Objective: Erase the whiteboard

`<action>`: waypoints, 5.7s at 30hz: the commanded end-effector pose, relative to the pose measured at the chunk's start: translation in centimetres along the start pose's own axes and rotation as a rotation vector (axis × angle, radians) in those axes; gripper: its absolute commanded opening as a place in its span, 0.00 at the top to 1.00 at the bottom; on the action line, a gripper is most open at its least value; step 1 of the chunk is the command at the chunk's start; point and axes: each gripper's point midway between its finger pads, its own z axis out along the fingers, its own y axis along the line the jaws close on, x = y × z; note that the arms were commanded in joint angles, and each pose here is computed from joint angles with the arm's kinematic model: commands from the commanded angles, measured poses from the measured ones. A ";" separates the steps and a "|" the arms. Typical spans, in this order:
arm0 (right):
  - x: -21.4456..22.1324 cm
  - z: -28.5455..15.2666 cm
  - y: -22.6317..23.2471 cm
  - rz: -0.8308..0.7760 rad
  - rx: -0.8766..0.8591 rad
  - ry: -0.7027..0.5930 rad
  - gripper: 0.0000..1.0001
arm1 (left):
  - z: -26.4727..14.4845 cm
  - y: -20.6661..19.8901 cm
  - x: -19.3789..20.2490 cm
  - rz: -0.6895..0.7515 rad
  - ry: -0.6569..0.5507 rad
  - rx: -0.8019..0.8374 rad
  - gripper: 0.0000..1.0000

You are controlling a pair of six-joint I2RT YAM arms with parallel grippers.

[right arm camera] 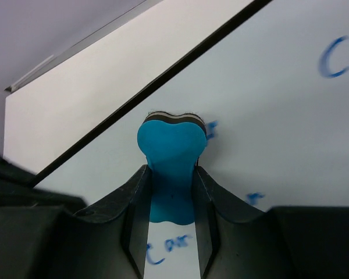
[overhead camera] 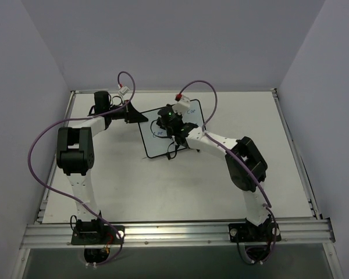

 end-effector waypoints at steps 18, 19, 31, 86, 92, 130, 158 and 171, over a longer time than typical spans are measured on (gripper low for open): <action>-1.1 2.0 -5.0 -0.199 0.075 0.114 1.00 | 1.0 -2.6 -0.6 0.223 0.013 0.056 0.98; -1.5 2.1 -5.0 -0.190 0.073 0.107 1.00 | 1.0 -2.6 -0.6 0.224 0.014 0.054 0.98; -2.5 3.7 -20.8 -0.147 0.305 0.174 1.00 | 1.2 -2.4 -0.4 0.234 0.022 0.046 0.98; -0.6 -0.3 -12.7 -0.303 0.226 0.019 1.00 | 1.6 -2.5 -0.1 0.248 0.049 0.022 0.98; -2.3 0.5 -15.6 -0.319 0.251 0.041 1.00 | 1.6 -2.5 0.0 0.244 0.050 0.022 0.98; 0.6 -1.5 -11.0 -0.310 0.242 -0.031 1.00 | 1.7 -2.8 -0.1 0.253 0.056 0.022 0.98; -6.7 -0.5 -7.1 -0.362 0.062 0.002 1.00 | 1.7 -3.1 -0.2 0.262 0.055 0.023 0.98; -1.5 -0.3 -20.3 -0.220 0.254 0.078 1.00 | 1.8 -2.8 0.0 0.258 0.057 0.018 0.98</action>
